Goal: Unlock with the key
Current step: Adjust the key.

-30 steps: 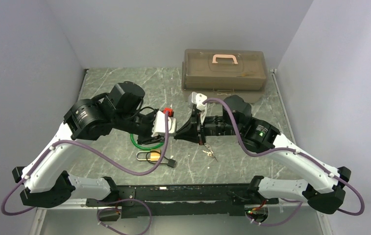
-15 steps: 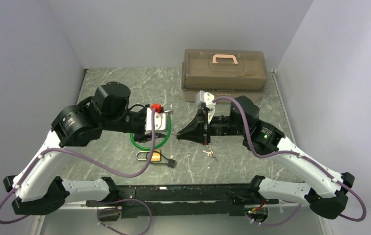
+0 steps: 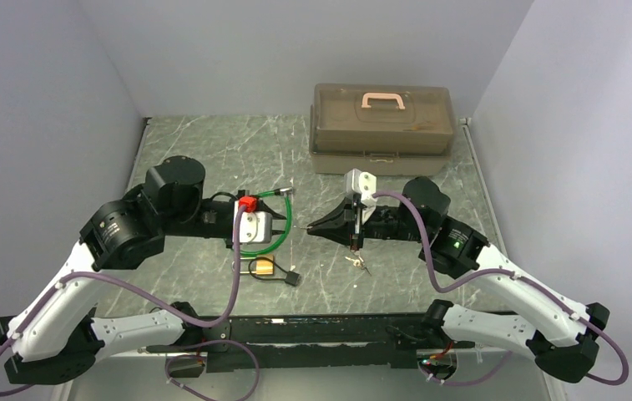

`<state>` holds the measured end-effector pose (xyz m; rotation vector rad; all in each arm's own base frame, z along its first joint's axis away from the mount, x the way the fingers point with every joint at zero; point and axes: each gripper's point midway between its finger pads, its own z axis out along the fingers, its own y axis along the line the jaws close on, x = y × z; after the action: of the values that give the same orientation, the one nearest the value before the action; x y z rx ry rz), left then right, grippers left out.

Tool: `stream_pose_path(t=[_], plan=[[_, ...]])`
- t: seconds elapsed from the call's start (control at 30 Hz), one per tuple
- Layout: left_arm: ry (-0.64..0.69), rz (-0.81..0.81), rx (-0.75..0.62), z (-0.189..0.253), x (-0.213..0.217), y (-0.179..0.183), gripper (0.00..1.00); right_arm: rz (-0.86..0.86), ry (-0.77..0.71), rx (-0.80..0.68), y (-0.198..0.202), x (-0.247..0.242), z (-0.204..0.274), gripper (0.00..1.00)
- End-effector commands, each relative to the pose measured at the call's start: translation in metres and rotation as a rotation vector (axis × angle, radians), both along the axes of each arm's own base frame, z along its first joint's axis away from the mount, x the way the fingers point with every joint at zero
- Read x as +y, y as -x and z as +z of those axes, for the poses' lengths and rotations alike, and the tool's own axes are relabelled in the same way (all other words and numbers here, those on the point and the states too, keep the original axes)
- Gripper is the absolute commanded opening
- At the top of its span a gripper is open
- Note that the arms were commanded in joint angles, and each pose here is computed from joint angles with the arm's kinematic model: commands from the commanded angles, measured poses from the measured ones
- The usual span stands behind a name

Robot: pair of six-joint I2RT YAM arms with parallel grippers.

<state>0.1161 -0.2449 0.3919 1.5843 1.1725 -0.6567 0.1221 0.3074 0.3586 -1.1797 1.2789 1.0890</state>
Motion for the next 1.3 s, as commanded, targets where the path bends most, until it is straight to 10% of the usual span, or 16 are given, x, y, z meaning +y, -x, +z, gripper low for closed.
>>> stream_pose_path(t=[0.0,0.2,1.27], plan=[[0.044,-0.064,-0.004,0.011,-0.011,0.005,0.36,0.043,-0.088,-0.094,0.005,0.004,0.031,0.00],[0.053,-0.089,0.005,0.009,-0.019,0.005,0.45,0.060,-0.093,-0.080,0.007,0.007,0.034,0.00],[0.005,-0.110,-0.015,-0.014,-0.023,0.009,0.23,0.069,-0.143,-0.077,0.009,0.008,0.049,0.00]])
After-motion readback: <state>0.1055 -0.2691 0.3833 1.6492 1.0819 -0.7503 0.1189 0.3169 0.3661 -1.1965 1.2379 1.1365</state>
